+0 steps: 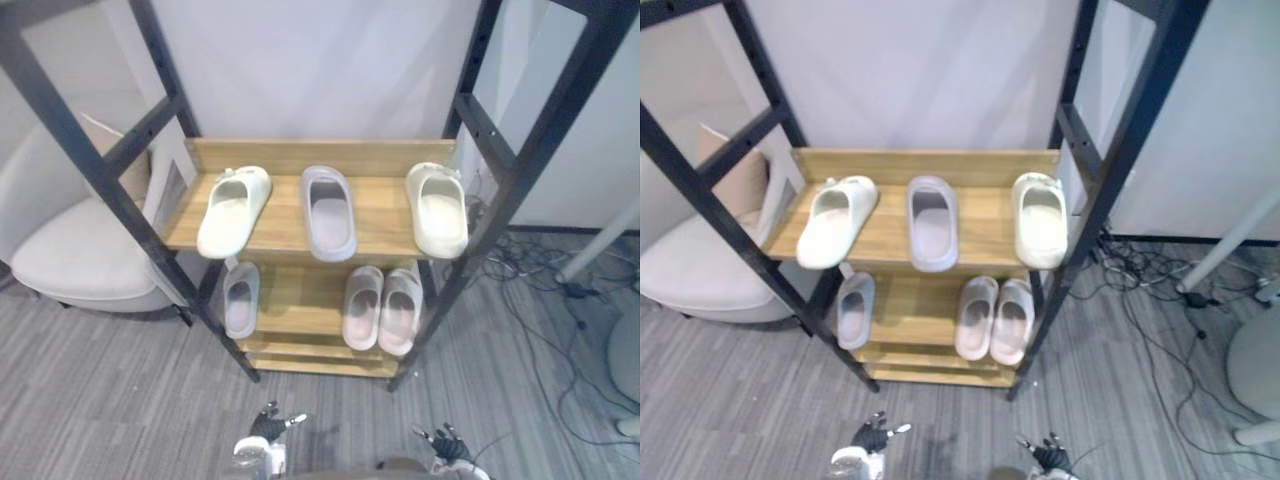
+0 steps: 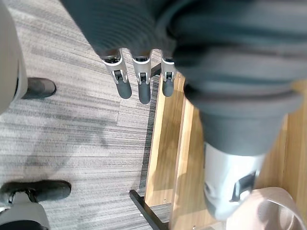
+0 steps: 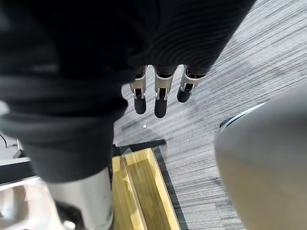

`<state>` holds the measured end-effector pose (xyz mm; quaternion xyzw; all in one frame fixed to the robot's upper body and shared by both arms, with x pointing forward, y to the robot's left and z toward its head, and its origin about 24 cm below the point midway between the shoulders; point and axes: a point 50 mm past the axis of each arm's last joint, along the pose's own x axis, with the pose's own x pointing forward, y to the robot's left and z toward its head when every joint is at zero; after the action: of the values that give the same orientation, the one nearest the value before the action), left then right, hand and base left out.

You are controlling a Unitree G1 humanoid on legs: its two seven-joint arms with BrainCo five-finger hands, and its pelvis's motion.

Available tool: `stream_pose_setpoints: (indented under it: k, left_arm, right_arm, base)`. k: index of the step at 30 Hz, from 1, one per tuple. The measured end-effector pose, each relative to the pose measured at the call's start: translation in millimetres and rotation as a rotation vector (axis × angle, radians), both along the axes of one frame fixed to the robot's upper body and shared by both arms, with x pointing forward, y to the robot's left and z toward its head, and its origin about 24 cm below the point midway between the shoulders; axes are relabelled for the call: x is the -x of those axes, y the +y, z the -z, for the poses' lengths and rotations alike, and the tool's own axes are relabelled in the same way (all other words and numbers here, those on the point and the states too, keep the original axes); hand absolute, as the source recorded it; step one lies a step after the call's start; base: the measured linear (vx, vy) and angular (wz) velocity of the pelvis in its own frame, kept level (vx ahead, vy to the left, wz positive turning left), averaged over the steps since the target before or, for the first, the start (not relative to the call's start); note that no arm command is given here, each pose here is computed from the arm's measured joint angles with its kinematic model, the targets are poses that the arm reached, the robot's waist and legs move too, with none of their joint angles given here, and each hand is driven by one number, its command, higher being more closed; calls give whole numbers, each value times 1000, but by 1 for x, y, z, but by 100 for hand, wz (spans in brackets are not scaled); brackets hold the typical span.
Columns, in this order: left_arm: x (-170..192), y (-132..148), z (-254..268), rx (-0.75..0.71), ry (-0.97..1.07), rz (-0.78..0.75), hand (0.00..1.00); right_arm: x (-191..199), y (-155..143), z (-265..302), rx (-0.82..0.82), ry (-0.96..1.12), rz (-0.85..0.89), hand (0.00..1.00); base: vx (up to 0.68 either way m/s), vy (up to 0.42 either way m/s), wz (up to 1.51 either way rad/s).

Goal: Organize the slippers on the shoe rack

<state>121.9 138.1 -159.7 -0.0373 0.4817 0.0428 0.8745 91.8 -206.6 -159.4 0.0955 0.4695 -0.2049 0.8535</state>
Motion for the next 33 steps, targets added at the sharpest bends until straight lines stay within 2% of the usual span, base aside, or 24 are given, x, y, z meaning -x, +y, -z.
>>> stream_pose_setpoints:
  k: [10, 13, 18, 25, 33]
  left_arm:
    - [-1, 11, 0, -37, 3, 24, 0]
    - [0, 23, 0, -76, 8, 31, 0]
    - [3, 27, 0, -108, 9, 33, 0]
    - [5, 28, -1, -114, -6, 46, 0]
    - [7, 28, 0, -141, -11, 143, 0]
  right_arm:
    - [-2, 4, 0, 2, -7, -35, 0]
    - [-10, 14, -6, 22, -63, -136, 0]
    - [-24, 19, -49, 78, -338, -207, 0]
    - [-45, 22, -139, 216, -762, -274, 0]
    - [-58, 28, -180, 269, -959, -315, 0]
  base:
    - [5, 42, 4]
    - [-7, 26, -1]
    - [0, 1, -2]
    - [-12, 1, -15]
    - [-30, -6, -2]
